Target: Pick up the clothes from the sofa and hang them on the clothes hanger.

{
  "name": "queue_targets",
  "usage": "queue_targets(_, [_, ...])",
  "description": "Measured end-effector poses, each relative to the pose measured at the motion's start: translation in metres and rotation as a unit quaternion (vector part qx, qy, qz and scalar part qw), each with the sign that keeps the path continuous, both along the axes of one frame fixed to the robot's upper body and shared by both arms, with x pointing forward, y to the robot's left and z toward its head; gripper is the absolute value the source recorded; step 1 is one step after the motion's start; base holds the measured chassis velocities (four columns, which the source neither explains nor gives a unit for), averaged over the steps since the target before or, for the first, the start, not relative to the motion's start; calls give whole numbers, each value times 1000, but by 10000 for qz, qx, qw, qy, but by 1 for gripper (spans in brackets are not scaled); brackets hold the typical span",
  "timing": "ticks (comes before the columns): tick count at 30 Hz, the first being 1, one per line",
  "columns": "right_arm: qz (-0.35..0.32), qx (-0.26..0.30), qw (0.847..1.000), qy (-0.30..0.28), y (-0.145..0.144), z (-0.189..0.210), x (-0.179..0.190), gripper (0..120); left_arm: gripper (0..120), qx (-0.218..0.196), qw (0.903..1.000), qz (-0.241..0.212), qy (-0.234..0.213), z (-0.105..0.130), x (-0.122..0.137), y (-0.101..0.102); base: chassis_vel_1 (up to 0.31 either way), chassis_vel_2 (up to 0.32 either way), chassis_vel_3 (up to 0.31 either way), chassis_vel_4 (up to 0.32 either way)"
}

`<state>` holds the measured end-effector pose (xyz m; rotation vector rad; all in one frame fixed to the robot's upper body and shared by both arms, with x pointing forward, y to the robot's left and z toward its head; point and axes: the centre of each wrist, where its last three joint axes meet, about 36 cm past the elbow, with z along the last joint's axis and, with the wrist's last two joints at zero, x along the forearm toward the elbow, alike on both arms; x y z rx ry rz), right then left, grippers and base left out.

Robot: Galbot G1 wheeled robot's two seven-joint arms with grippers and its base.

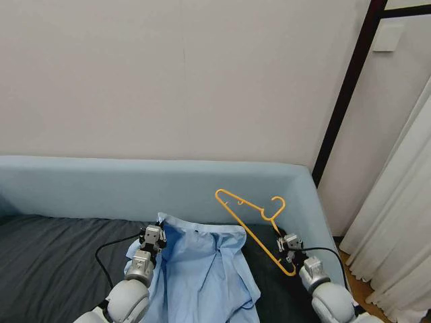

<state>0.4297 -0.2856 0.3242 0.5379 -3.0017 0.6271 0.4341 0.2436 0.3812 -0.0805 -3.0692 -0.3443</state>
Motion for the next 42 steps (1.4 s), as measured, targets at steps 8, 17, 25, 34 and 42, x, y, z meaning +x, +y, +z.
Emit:
queue_targets(8, [644,-909,9927,-467,17,-25,-37,5,0,-18,9999,-98,25,3,-7,-4,0,0,0,0])
queue_targets(17, [1079,-1239,9852,-486,41,-50,-38,5,0,10,9997,-245,67,4,-24,-7,0,0,0,0])
queue_targets(25, [1166,-1228,9843,-489,63,-54,-17,5,0,104,9987,-454,192,-1,-50,-11,0,0,0,0])
queue_targets(34, [1327,-1228,9820,-551,91,-58,1,5,0,107,9980,-587,195,-2,-52,-18,0,0,0,0])
queue_targets(42, [1549,-1553,9715,-899,114,-62,25,5,0,41,9971,-755,127,5,-42,-29,0,0,0,0])
